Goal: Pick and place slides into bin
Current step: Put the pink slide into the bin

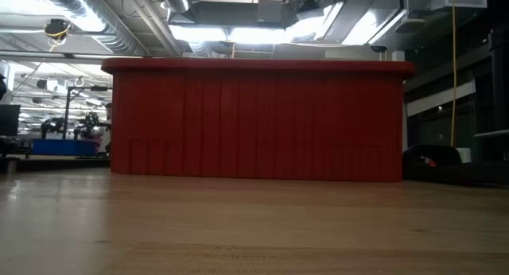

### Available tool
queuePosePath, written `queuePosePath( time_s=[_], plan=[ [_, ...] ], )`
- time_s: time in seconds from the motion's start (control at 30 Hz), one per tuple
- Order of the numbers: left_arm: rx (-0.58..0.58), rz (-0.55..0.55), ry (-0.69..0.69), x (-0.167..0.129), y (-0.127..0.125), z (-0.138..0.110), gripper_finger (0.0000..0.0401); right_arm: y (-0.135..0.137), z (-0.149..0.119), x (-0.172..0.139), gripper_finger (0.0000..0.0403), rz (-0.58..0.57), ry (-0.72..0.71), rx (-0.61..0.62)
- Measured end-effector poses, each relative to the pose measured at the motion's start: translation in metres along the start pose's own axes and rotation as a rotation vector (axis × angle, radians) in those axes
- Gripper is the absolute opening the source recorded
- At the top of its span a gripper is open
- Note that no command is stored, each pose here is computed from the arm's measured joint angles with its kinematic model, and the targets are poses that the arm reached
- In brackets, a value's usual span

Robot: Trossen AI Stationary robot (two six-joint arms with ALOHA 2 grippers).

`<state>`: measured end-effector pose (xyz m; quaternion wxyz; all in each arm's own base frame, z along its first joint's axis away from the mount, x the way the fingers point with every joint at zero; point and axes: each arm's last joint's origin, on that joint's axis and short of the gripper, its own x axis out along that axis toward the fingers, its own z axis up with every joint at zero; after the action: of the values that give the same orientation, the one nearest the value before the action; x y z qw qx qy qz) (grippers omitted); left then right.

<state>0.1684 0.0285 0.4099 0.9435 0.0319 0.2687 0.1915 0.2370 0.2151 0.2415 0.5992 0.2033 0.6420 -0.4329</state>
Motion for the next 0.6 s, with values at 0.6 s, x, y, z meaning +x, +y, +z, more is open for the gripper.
queuePosePath(
  time_s=[0.6],
  plan=[
    [-0.019, 0.000, 0.026, 0.000, 0.000, -0.003, 0.0143, -0.002, -0.007, 0.051, 0.0145, -0.094, 0.059, 0.067]
  ],
)
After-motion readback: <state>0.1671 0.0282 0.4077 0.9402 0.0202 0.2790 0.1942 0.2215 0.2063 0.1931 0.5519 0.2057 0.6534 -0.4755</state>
